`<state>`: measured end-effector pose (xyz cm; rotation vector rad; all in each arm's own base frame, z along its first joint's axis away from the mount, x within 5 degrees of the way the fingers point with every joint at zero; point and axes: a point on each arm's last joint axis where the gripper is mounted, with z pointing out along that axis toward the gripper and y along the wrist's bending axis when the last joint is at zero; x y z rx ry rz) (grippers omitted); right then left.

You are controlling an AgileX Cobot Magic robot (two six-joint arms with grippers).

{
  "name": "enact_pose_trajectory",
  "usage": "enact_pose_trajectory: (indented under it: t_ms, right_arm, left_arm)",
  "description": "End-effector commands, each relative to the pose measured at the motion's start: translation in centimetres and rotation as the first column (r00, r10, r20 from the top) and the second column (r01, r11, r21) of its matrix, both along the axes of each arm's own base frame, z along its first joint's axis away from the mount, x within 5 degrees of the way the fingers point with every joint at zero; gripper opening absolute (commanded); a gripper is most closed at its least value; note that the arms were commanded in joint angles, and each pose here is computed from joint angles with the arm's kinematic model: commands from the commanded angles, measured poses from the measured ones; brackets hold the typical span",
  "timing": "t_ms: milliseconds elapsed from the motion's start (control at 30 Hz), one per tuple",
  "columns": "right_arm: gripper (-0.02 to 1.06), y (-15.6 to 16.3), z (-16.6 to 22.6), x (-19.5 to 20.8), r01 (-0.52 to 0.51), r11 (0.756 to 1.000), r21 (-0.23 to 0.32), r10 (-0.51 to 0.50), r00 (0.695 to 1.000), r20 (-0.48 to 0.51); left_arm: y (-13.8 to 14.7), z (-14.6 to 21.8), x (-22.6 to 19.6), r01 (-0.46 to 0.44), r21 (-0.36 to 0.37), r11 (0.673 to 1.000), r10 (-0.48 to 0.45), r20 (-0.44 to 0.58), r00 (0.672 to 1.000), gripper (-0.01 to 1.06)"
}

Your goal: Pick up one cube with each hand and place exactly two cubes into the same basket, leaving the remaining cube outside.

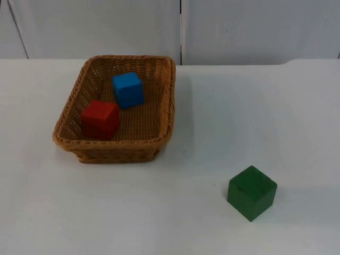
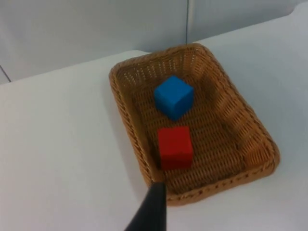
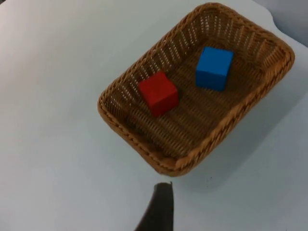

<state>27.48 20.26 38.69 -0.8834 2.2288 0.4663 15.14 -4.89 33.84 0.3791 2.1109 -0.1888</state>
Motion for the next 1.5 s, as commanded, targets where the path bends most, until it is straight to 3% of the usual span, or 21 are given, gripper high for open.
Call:
enact_pose_trajectory:
  t_ms: [0,433,767,1033,1467]
  right_arm:
    - [0.75,-0.4,0.0,-0.9,0.001,1.000,0.020,-0.001,1.000,0.028]
    - [0.75,-4.4,-3.2,-6.6,0.045,0.997,0.067,-0.049,0.997,0.055]
    - [0.75,-8.1,-4.7,-12.0,0.052,0.994,0.101,-0.062,0.993,0.099]
    - [0.75,-10.6,-5.5,-15.7,0.045,0.989,0.140,-0.066,0.986,0.151]
    - [0.75,-14.8,-8.0,-22.1,0.021,0.976,0.218,-0.078,0.964,0.253]
  left_arm:
    - [0.2,0.1,-0.9,-0.001,-0.027,1.000,0.001,0.003,1.000,0.85]
    - [1.4,1.7,-6.0,0.020,-0.076,0.997,-0.014,0.079,0.997,0.85]
    - [2.2,1.7,-9.0,0.033,-0.076,0.997,-0.026,0.093,0.995,0.85]
    - [2.5,-1.1,-10.6,0.067,-0.045,0.997,-0.062,0.101,0.993,0.85]
    - [3.4,-4.7,-14.4,0.088,-0.107,0.990,-0.066,0.194,0.979,0.85]
